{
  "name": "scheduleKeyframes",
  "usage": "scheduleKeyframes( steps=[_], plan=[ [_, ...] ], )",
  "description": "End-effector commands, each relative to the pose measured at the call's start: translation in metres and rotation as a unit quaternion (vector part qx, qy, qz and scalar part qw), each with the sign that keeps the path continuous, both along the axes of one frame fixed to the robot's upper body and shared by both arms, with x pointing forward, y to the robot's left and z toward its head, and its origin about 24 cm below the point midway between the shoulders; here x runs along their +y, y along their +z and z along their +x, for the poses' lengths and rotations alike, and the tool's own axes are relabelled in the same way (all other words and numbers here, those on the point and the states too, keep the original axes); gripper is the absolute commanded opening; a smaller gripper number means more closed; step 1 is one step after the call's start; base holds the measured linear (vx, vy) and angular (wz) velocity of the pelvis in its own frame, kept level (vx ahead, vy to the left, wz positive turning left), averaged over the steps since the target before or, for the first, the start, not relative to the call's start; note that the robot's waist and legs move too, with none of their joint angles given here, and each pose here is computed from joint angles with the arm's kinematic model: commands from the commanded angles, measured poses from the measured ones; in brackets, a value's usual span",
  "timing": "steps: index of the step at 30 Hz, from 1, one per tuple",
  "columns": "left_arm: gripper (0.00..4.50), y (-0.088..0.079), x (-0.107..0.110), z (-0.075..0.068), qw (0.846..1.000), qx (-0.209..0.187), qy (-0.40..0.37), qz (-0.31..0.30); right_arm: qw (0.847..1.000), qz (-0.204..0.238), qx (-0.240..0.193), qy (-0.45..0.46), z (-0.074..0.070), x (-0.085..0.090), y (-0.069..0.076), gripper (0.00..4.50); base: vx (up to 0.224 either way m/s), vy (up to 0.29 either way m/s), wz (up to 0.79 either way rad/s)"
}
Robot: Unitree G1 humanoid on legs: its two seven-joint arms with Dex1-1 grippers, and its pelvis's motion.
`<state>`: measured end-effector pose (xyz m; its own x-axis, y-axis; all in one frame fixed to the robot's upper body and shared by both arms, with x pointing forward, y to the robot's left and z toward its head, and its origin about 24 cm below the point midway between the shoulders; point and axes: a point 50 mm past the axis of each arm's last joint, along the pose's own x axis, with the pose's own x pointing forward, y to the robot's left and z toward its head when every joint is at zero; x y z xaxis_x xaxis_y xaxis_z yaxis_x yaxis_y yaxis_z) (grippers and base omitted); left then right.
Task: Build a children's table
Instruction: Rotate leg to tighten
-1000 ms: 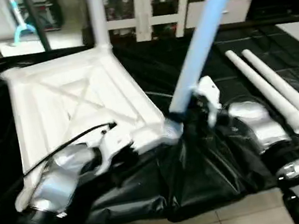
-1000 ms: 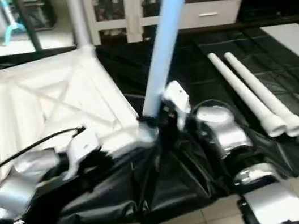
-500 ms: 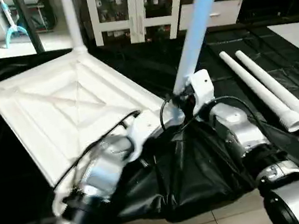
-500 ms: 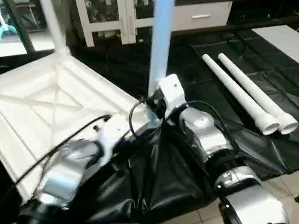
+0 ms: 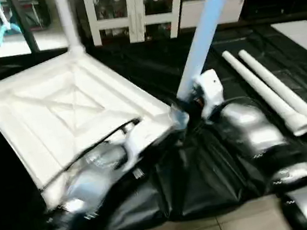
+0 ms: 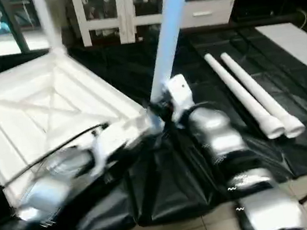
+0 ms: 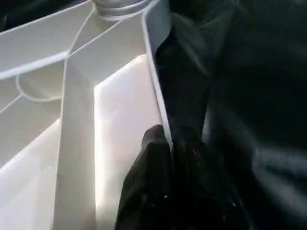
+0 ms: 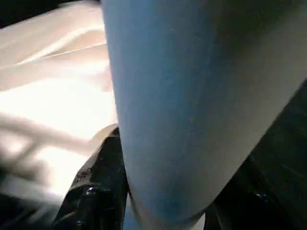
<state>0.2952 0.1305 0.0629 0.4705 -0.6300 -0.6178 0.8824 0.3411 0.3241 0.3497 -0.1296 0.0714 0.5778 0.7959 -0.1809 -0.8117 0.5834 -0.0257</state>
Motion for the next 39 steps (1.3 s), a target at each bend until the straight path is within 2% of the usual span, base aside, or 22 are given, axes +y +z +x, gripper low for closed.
scheduleKeyframes(
  steps=[1,3,5,6,9,13,15,18,22,23,24,26,30,31,32,39],
  plan=[
    [0.0,-0.005,-0.004,-0.016,0.995,0.031,-0.09,0.007,0.979,-0.081,0.165,0.092,-0.032,-0.016,-0.054,1.84,0.063,-0.005,0.02],
    [0.0,-0.005,0.001,-0.016,0.995,0.033,-0.089,0.012,0.975,-0.096,0.169,0.111,-0.033,-0.022,-0.053,1.84,0.065,0.003,0.01],
    [0.0,-0.003,0.009,-0.018,0.994,0.04,-0.098,0.013,0.961,-0.132,0.181,0.162,-0.038,-0.037,-0.051,1.84,0.057,0.027,-0.04],
    [0.0,-0.003,0.009,-0.018,0.994,0.04,-0.098,0.013,0.961,-0.132,0.181,0.162,-0.038,-0.037,-0.051,1.84,0.065,0.029,-0.02],
    [0.0,-0.001,0.016,-0.021,0.992,0.044,-0.113,0.013,0.942,-0.169,0.2,0.208,-0.043,-0.052,-0.05,1.84,0.049,0.011,-0.01],
    [0.0,0.001,0.018,-0.024,0.991,0.049,-0.128,0.001,0.937,-0.159,0.219,0.221,-0.046,-0.056,-0.05,1.84,0.0,0.0,0.0],
    [0.0,0.003,0.017,-0.027,0.989,0.059,-0.135,-0.012,0.933,-0.129,0.246,0.23,-0.05,-0.056,-0.053,1.84,0.0,0.0,0.0],
    [0.0,0.003,0.017,-0.028,0.989,0.06,-0.137,-0.015,0.932,-0.117,0.254,0.231,-0.051,-0.056,-0.053,1.84,0.0,0.0,0.0],
    [0.0,0.008,0.017,-0.026,0.989,0.054,-0.135,-0.03,0.952,-0.052,0.224,0.2,-0.035,-0.053,-0.036,1.84,0.0,0.0,0.0],
    [0.0,0.009,0.017,-0.024,0.99,0.049,-0.129,-0.031,0.961,-0.024,0.208,0.183,-0.029,-0.052,-0.028,1.84,0.0,0.0,0.0],
    [0.0,0.009,0.017,-0.024,0.99,0.048,-0.129,-0.031,0.962,-0.019,0.206,0.181,-0.028,-0.052,-0.027,1.84,0.0,0.0,0.0],
    [0.0,0.009,0.018,-0.022,0.991,0.041,-0.122,-0.03,0.969,0.03,0.188,0.16,-0.024,-0.053,-0.019,1.84,0.0,0.0,0.0],
    [0.0,0.008,0.018,-0.022,0.991,0.041,-0.122,-0.032,0.968,0.007,0.184,0.171,-0.03,-0.055,-0.025,1.84,0.0,0.0,0.0],
    [0.0,0.008,0.017,-0.021,0.991,0.038,-0.122,-0.033,0.964,-0.023,0.178,0.194,-0.037,-0.054,-0.032,1.84,0.0,0.0,0.0],
    [0.0,0.009,0.017,-0.021,0.991,0.038,-0.123,-0.033,0.963,-0.031,0.176,0.202,-0.039,-0.053,-0.034,1.84,0.0,0.0,0.0],
    [0.0,0.008,0.016,-0.022,0.991,0.04,-0.125,-0.028,0.959,-0.054,0.185,0.209,-0.044,-0.049,-0.045,1.84,0.0,0.0,0.0]
  ],
)
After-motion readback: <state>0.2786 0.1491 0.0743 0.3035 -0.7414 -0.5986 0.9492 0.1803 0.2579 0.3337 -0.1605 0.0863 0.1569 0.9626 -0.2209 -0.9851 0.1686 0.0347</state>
